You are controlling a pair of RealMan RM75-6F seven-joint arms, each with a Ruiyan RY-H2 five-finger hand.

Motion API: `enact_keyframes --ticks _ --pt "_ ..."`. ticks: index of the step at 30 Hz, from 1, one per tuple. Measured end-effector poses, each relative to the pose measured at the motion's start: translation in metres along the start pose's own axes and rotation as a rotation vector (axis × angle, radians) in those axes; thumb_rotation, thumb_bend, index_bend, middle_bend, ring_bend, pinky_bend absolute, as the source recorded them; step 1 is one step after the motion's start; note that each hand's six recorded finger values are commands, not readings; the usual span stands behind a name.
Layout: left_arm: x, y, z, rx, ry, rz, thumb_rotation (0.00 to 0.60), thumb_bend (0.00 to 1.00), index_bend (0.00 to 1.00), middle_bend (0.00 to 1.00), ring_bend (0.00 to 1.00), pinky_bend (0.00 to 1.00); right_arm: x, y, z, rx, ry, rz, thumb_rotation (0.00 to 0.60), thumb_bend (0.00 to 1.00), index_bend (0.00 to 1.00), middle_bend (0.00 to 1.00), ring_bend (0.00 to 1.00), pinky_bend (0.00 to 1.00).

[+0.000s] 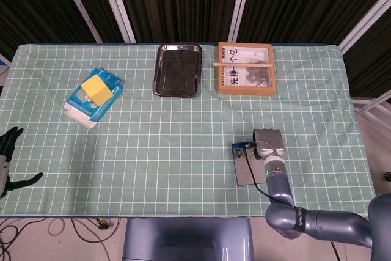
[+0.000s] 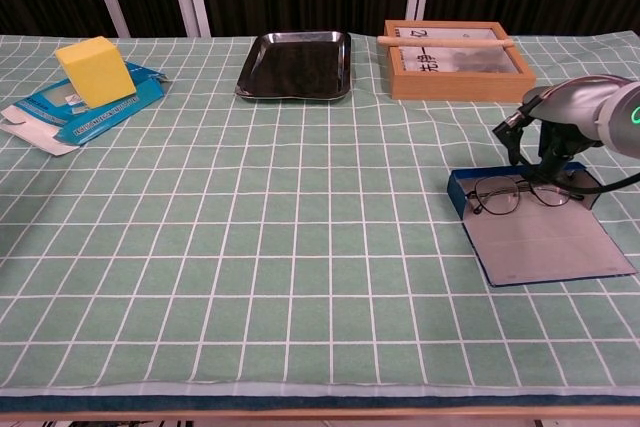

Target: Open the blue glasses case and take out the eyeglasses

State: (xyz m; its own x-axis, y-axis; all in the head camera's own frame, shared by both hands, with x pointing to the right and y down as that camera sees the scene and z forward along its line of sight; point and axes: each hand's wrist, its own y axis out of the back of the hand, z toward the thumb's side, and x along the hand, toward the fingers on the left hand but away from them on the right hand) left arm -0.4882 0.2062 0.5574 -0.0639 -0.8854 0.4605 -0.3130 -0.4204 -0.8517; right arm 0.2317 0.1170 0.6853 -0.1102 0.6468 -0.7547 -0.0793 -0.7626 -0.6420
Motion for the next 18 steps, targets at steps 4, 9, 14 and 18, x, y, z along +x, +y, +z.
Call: enact_keyframes --ticks 4,9,14,18 --pt "0.0000 0.0007 -0.0007 -0.001 0.003 0.003 0.600 0.01 0.00 0.00 0.00 0.00 -0.0014 -0.0021 -0.0004 0.006 -0.007 0.006 0.600 0.49 0.44 0.91 0.97 1.00" --pt "0.0002 0.0010 -0.0009 -0.001 0.004 0.004 0.600 0.01 0.00 0.00 0.00 0.00 -0.0038 -0.0053 -0.0029 0.010 -0.024 0.021 0.600 0.49 0.44 0.91 0.97 1.00" --pt "0.0006 0.0008 -0.0011 0.000 0.005 0.004 0.600 0.01 0.00 0.00 0.00 0.00 -0.0049 -0.0045 -0.0035 0.007 -0.029 0.020 0.600 0.50 0.44 0.91 0.97 1.00" --pt "0.0006 0.0010 -0.0012 0.000 0.005 0.005 0.600 0.01 0.00 0.00 0.00 0.00 -0.0052 -0.0054 -0.0043 0.004 -0.033 0.025 0.600 0.50 0.44 0.91 0.97 1.00"
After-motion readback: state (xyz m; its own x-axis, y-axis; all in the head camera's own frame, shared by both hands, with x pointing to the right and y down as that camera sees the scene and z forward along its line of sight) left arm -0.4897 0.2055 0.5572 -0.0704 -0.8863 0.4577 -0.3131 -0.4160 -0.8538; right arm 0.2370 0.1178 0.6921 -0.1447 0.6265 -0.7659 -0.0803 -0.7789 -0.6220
